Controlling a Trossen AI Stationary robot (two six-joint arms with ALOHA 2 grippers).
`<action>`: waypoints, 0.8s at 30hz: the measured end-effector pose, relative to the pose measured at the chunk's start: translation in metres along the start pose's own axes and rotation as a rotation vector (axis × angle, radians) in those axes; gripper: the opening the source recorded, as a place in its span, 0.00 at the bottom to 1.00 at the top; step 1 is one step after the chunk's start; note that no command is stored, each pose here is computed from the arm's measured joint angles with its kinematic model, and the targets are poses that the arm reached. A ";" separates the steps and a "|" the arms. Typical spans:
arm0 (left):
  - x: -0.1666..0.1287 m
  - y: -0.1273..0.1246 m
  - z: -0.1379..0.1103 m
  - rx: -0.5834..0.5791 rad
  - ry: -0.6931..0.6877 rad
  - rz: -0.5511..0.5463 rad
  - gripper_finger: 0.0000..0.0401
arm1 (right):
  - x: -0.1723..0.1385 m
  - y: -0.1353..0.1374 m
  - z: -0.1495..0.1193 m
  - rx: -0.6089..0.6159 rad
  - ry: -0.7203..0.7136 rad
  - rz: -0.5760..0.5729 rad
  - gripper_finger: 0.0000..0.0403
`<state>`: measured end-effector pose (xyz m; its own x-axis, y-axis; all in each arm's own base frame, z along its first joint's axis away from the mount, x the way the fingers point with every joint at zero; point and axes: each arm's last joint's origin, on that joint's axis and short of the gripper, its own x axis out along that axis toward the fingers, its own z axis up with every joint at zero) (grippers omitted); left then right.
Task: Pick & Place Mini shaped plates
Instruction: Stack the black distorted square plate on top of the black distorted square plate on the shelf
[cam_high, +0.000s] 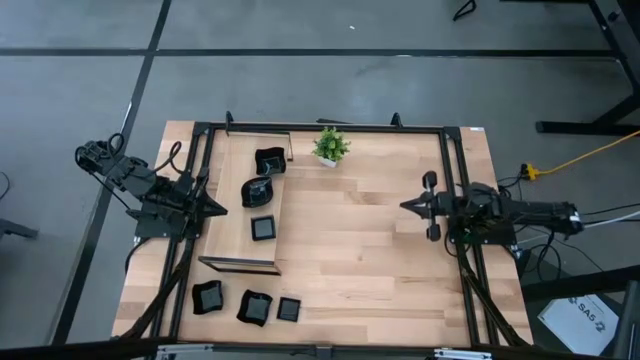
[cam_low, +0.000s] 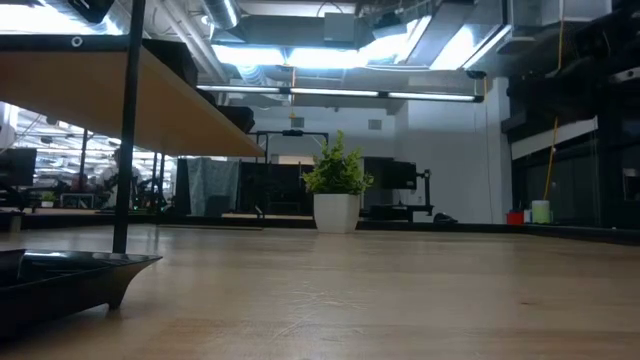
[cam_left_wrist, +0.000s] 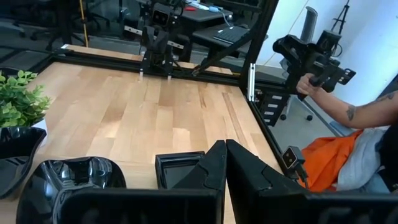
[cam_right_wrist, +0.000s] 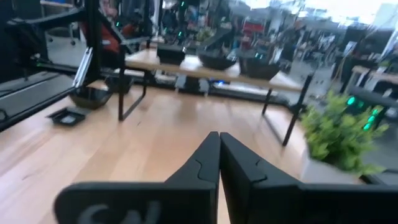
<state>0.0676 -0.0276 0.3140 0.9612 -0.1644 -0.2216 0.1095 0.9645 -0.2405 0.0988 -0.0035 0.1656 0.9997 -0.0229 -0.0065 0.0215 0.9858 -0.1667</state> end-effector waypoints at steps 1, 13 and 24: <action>0.000 0.000 0.000 0.000 0.000 0.000 0.01 | -0.001 -0.001 0.001 -0.008 -0.009 -0.007 0.02; 0.000 0.000 0.000 -0.025 0.004 -0.004 0.01 | -0.002 -0.009 0.000 -0.063 -0.006 -0.097 0.04; 0.002 -0.002 0.001 0.003 0.009 -0.030 0.01 | -0.002 -0.010 0.000 0.021 -0.007 -0.101 0.05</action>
<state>0.0696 -0.0298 0.3145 0.9552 -0.1950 -0.2227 0.1391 0.9597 -0.2441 0.0965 -0.0131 0.1674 0.9925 -0.1213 0.0166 0.1224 0.9818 -0.1453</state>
